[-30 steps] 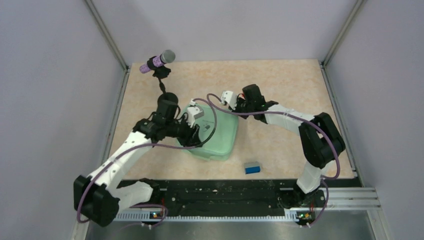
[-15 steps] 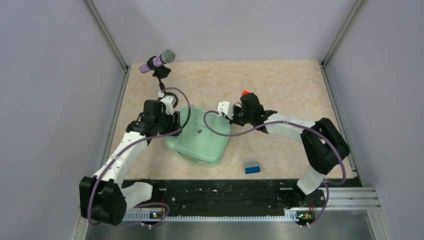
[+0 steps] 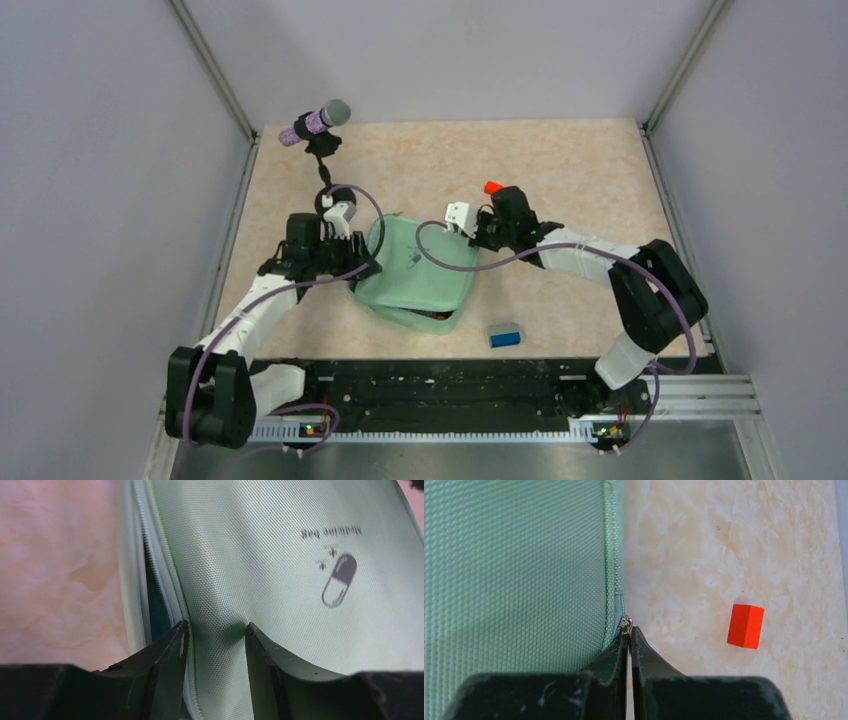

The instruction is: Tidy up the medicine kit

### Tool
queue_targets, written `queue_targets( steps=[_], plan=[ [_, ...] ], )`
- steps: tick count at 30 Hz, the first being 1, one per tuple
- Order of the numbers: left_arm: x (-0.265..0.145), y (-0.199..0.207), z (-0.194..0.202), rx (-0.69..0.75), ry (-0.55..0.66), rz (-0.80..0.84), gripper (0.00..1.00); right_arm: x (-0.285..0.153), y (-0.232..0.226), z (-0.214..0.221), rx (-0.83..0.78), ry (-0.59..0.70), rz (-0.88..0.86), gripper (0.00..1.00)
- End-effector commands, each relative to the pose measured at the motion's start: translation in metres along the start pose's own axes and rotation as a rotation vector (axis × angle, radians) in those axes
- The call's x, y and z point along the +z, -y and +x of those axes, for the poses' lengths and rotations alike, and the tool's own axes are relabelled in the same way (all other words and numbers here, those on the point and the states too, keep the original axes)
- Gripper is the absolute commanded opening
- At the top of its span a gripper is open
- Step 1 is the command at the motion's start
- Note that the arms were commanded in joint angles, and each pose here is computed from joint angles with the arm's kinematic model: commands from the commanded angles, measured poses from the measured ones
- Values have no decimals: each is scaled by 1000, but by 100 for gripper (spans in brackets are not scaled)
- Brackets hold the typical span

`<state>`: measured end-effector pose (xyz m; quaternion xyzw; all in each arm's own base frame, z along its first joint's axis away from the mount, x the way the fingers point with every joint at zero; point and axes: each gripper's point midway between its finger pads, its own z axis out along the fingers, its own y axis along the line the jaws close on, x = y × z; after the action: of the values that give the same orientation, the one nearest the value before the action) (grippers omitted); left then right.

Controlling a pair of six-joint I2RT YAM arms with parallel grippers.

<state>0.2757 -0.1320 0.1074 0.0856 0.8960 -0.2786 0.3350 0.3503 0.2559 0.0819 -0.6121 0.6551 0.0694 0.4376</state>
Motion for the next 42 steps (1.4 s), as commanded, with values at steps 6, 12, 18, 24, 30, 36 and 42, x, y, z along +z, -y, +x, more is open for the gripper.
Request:
queue_targets(
  steps=[6, 12, 18, 24, 30, 36, 42],
  plan=[
    [-30, 65, 29, 76, 26, 263, 50, 30, 48, -24, -4, 84, 47, 0],
    [-73, 43, -39, 158, 225, -36, 56, 33, 46, -23, -19, 89, 43, 0],
    [-49, -15, -30, -5, 203, -278, 65, 20, 40, -35, -43, 144, 26, 0],
    [-13, -10, -3, -215, 105, -117, 65, 13, 26, -42, -59, 180, 5, 0],
    [-11, 41, 13, -234, 71, 200, 48, 15, 15, -50, -75, 216, -6, 0],
    [-28, 79, 43, -151, 64, 361, 48, 26, 7, -69, -97, 271, -23, 0],
    [-66, 91, 15, 16, 28, 274, 57, 29, -6, -84, -131, 342, -74, 0]
  ],
)
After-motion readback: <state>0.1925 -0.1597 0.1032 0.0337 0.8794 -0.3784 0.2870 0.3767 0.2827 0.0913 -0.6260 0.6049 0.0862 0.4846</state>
